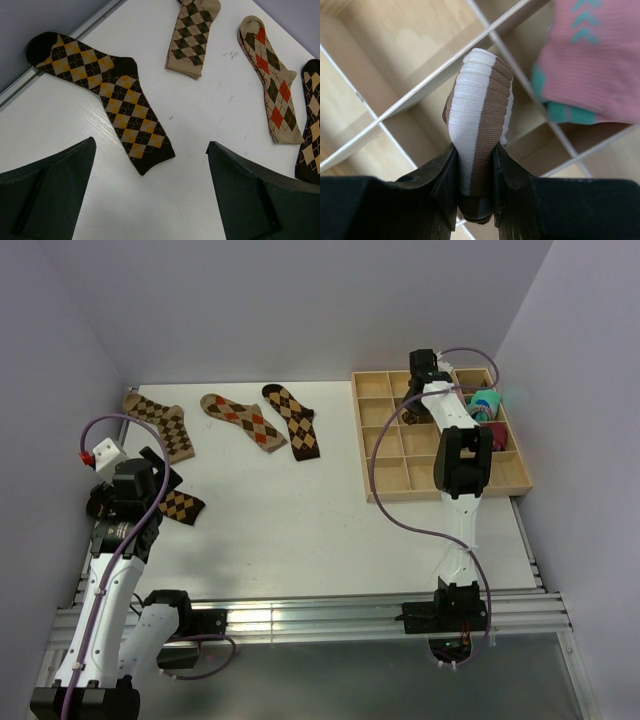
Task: Roll the socks
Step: Place the sock in the storage box.
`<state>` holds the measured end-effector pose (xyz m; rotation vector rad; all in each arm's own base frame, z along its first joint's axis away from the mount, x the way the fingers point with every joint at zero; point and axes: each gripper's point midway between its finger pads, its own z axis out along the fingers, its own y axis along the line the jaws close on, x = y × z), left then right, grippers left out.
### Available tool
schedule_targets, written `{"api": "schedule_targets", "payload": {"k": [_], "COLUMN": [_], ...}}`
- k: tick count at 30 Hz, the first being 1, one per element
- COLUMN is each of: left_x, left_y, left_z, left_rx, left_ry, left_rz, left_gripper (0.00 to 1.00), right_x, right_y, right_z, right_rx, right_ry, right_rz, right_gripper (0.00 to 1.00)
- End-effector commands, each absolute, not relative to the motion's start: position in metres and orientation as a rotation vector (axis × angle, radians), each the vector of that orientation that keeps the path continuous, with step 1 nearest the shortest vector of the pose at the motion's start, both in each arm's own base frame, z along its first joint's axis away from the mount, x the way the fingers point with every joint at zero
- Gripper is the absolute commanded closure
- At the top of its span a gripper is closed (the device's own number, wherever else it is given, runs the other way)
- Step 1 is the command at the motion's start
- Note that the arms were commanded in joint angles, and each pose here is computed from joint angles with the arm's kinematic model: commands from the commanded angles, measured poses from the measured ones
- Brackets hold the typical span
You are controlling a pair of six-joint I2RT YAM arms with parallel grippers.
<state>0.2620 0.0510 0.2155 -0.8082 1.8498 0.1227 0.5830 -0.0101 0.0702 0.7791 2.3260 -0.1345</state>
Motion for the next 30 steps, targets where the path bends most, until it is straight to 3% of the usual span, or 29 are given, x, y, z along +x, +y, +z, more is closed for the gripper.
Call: {"api": "schedule_targets", "payload": {"k": [1,10,24,26,30], "left_x": [0.264,0.263,0.262,0.262,0.261], "left_y": [0.054,0.056,0.057,0.057,0.057], "left_z": [0.225,0.224,0.226,0.225,0.226], "left_rx": [-0.801,-0.806,-0.813,-0.813,-0.811], "left_ry": [1.808,1.81,1.802,1.803,1.803], "left_rz": [0.135,0.143,0.148,0.149,0.149], "left_gripper": [0.01,0.0,0.01,0.01,0.01], "right_x": [0.594,0.581,0.586,0.588,0.588], "right_y": [0.0,0.014,-0.007,-0.003,0.002], "right_z": [0.074,0.042,0.052,0.044,0.037], "right_rx": [0.828,0.897,1.077,1.072,1.048], "right_ry": [2.311,2.364,2.185,2.211,2.245], "right_rz": [-0.004,0.072,-0.005,0.009,0.015], "right_gripper": [1.0,1.0,0.99,0.94,0.72]}}
